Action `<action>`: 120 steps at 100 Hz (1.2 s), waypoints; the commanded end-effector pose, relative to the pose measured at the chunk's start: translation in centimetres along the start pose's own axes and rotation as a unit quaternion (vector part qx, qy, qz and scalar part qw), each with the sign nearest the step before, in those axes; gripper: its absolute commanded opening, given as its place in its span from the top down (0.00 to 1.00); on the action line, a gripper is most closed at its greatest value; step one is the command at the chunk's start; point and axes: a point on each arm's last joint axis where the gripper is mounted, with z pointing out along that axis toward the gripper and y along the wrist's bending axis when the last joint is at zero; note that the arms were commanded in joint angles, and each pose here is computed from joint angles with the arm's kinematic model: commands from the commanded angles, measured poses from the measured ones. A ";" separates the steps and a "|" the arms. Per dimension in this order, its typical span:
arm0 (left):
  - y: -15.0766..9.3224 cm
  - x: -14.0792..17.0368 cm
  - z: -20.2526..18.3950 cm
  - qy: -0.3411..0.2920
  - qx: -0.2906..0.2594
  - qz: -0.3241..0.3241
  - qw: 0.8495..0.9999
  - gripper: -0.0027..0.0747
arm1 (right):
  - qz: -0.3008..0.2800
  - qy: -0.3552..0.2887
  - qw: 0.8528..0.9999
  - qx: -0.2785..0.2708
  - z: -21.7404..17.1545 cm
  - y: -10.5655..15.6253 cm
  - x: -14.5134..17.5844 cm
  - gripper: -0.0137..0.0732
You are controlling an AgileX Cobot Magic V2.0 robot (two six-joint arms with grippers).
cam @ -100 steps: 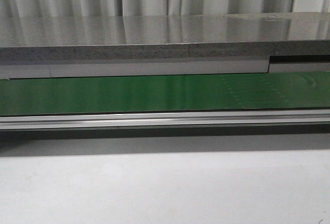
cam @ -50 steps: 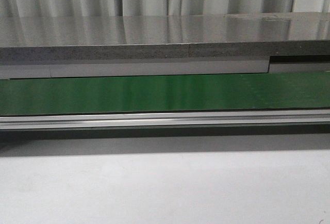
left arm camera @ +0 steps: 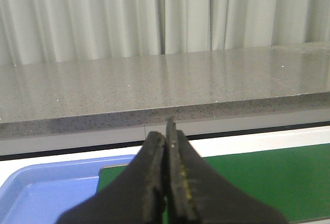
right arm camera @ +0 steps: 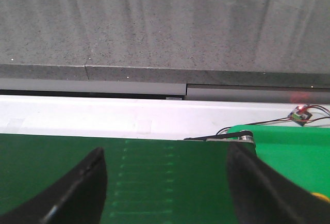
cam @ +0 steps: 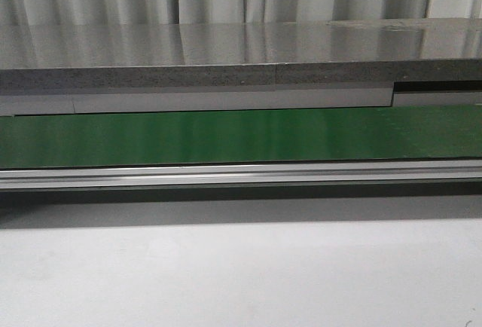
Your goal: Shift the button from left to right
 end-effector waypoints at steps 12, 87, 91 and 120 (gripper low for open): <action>0.1 -1.6 0.0 -0.049 -0.005 -0.005 0.999 0.99 | -0.003 -0.078 0.997 0.004 -4.3 0.3 2.1 0.27; 0.1 -1.6 0.0 -0.049 -0.005 -0.005 0.999 0.99 | -0.007 -0.078 0.997 -0.005 -7.0 0.7 5.5 0.92; 0.1 -1.6 0.0 -0.049 -0.005 -0.005 0.999 0.99 | -0.007 -0.078 0.997 -0.005 -7.0 0.7 5.5 0.92; 0.1 -1.6 0.0 -0.049 -0.005 -0.005 0.999 0.99 | -0.007 -0.078 0.997 -0.005 -7.0 0.7 5.5 0.92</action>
